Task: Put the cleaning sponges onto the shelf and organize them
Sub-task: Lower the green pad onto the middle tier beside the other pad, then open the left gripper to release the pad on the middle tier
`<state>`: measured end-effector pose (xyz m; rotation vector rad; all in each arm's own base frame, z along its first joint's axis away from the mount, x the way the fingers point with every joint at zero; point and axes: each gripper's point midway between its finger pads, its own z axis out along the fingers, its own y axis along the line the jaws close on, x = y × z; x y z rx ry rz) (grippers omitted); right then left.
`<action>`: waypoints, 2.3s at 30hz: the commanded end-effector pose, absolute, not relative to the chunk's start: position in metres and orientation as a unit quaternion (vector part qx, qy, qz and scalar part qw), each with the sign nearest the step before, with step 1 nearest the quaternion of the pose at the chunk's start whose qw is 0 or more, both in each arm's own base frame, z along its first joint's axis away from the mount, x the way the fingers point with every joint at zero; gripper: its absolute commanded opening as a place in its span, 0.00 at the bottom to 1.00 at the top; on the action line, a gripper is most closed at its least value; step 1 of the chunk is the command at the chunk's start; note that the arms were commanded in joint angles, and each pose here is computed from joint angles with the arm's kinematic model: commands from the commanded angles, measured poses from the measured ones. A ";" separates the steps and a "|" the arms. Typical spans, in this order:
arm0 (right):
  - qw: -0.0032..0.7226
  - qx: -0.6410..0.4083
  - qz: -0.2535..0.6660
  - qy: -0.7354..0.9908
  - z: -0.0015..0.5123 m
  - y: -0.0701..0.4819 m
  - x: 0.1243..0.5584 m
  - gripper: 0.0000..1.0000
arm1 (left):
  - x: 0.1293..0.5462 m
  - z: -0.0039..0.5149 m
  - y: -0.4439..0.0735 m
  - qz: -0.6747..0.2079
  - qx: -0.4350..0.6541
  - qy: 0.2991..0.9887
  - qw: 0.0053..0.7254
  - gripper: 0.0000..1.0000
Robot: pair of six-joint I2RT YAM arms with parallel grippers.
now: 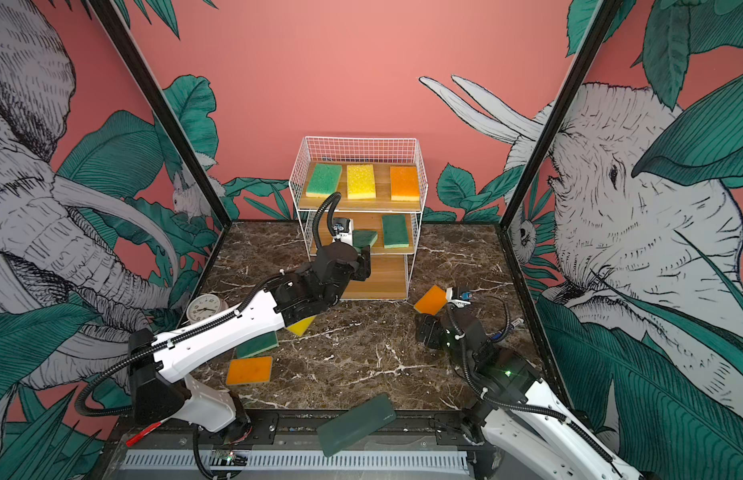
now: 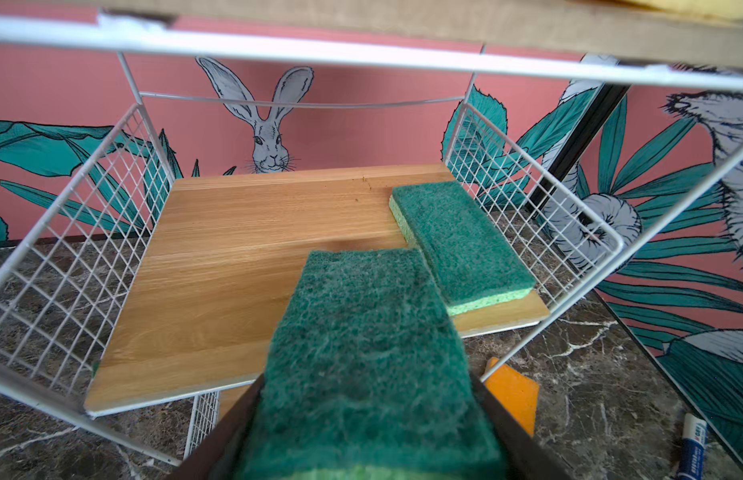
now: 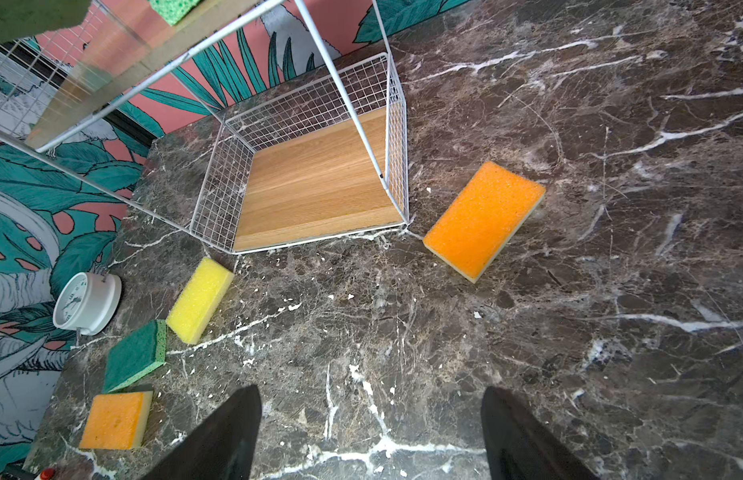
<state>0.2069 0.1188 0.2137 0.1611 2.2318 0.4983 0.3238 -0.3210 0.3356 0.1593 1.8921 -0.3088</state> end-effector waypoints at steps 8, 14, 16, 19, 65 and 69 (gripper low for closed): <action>0.415 0.065 0.198 0.886 0.217 0.119 0.208 0.85 | 0.333 0.320 -0.307 -0.081 0.031 0.815 0.574 0.70; 0.411 0.065 0.198 0.887 0.214 0.120 0.209 0.85 | 0.338 0.310 -0.316 -0.078 0.031 0.821 0.564 0.70; 0.412 0.064 0.198 0.887 0.214 0.120 0.209 0.85 | 0.340 0.309 -0.320 -0.080 0.033 0.822 0.563 0.70; 0.414 0.065 0.198 0.886 0.216 0.120 0.209 0.85 | 0.344 0.307 -0.324 -0.077 0.030 0.822 0.563 0.71; 0.412 0.066 0.196 0.888 0.212 0.117 0.207 0.85 | 0.363 0.318 -0.338 -0.139 0.007 0.825 0.548 0.84; 0.411 0.065 0.198 0.888 0.213 0.118 0.207 0.85 | 0.360 0.322 -0.333 -0.137 0.002 0.826 0.547 0.84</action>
